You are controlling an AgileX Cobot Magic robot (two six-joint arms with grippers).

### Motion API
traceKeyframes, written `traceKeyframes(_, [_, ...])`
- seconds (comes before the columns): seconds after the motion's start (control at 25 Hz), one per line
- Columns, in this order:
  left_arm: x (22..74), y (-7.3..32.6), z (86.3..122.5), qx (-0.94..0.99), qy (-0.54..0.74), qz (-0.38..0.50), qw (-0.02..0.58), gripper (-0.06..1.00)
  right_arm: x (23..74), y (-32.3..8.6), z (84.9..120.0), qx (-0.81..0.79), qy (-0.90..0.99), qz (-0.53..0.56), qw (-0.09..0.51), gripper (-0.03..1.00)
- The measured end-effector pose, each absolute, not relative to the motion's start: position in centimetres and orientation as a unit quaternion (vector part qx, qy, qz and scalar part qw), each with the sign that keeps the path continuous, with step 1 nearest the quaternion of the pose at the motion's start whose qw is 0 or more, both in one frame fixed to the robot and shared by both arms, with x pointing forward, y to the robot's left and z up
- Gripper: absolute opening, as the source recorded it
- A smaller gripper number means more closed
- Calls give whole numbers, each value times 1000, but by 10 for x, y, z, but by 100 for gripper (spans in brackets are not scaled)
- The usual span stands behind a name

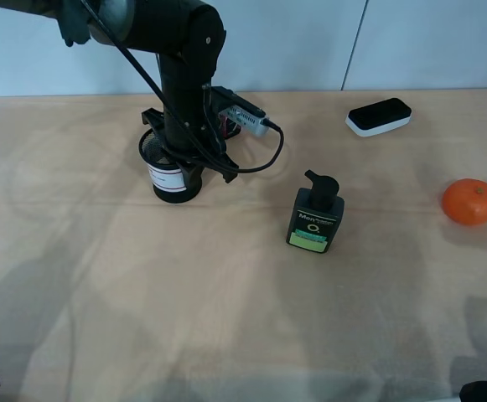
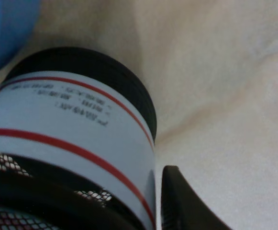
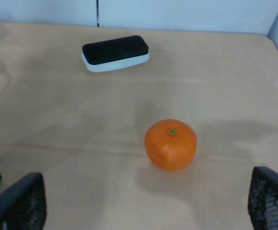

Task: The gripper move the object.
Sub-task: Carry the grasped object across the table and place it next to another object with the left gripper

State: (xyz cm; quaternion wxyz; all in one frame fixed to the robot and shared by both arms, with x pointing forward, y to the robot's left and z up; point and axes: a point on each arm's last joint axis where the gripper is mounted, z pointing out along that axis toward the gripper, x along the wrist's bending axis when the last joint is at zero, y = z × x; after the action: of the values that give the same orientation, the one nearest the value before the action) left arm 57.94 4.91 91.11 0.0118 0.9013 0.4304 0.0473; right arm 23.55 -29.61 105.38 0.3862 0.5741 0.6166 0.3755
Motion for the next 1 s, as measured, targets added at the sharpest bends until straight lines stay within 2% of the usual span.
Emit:
traceKeyframes(0.64, [579, 49, 911, 901, 430, 46, 9, 10, 236, -296, 1054, 574, 616, 376, 386, 64])
traceKeyframes(0.76, [579, 50, 911, 901, 430, 46, 7, 16, 236, -296, 1054, 574, 616, 376, 386, 64])
traceKeyframes(1.0, [579, 50, 911, 901, 430, 46, 7, 36, 236, -296, 1054, 574, 616, 376, 386, 64])
